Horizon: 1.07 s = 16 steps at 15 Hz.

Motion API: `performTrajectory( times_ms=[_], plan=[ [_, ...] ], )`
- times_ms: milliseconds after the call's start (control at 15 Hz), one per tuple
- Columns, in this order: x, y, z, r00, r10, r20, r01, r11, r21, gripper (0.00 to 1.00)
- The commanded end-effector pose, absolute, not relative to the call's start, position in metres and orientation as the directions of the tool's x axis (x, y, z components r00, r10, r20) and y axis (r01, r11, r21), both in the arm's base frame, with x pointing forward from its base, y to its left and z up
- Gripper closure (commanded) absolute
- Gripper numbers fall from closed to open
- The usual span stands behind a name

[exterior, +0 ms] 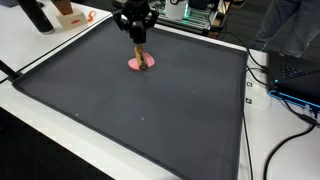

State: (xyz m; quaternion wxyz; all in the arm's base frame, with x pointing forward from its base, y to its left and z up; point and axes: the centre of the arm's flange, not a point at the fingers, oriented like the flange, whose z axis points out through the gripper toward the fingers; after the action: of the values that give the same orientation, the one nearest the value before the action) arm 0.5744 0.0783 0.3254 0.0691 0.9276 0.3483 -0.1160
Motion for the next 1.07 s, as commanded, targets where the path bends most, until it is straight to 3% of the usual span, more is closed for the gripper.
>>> performTrajectory(
  times_ms=[0, 1000],
  plan=[
    [0.59, 0.055, 0.285, 0.747, 0.603, -0.279, 0.646, -0.758, 0.09, 0.77],
    [0.6, 0.037, 0.279, 0.772, 0.578, -0.266, 0.619, -0.778, 0.105, 0.77]
  ],
)
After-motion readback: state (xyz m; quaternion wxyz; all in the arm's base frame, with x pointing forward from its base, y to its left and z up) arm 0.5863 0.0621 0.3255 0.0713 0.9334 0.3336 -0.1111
